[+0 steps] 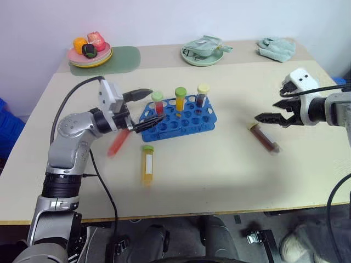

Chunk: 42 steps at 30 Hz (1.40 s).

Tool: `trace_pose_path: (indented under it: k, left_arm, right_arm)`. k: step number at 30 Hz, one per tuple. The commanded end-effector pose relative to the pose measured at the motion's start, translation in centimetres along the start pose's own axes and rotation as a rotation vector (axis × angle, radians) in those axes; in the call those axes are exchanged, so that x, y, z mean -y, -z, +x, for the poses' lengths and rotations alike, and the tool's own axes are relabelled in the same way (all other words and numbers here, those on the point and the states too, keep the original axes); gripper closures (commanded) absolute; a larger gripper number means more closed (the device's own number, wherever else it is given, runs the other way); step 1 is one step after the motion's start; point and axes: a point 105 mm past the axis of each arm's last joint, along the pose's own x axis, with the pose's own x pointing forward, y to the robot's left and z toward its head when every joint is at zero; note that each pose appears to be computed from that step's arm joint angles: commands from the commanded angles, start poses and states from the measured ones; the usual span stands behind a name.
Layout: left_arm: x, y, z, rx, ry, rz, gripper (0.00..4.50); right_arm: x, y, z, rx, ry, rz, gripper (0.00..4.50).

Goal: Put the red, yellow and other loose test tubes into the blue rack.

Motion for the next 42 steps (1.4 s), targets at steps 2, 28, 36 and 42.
trace_pose_path:
  k: [2,28,36,42]
  left_arm:
    - [0.9,-1.4,-0.1,0.026,0.034,0.021,0.06]
    - [5.0,-1.4,-5.7,-0.091,0.051,-0.207,0.0]
    - [4.8,-1.1,-5.8,-0.09,0.044,-0.199,0.0]
    - [4.2,-1.0,-6.1,-0.087,0.033,-0.175,0.0]
  right_arm:
    - [0.1,1.8,0.3,-0.155,0.032,0.009,0.0]
    - [3.5,3.4,6.3,-0.31,0.107,0.081,0.88]
    - [3.4,1.9,6.0,-0.264,0.101,0.06,3.72]
    - [-0.1,-2.9,3.4,0.048,-0.11,-0.1,3.72]
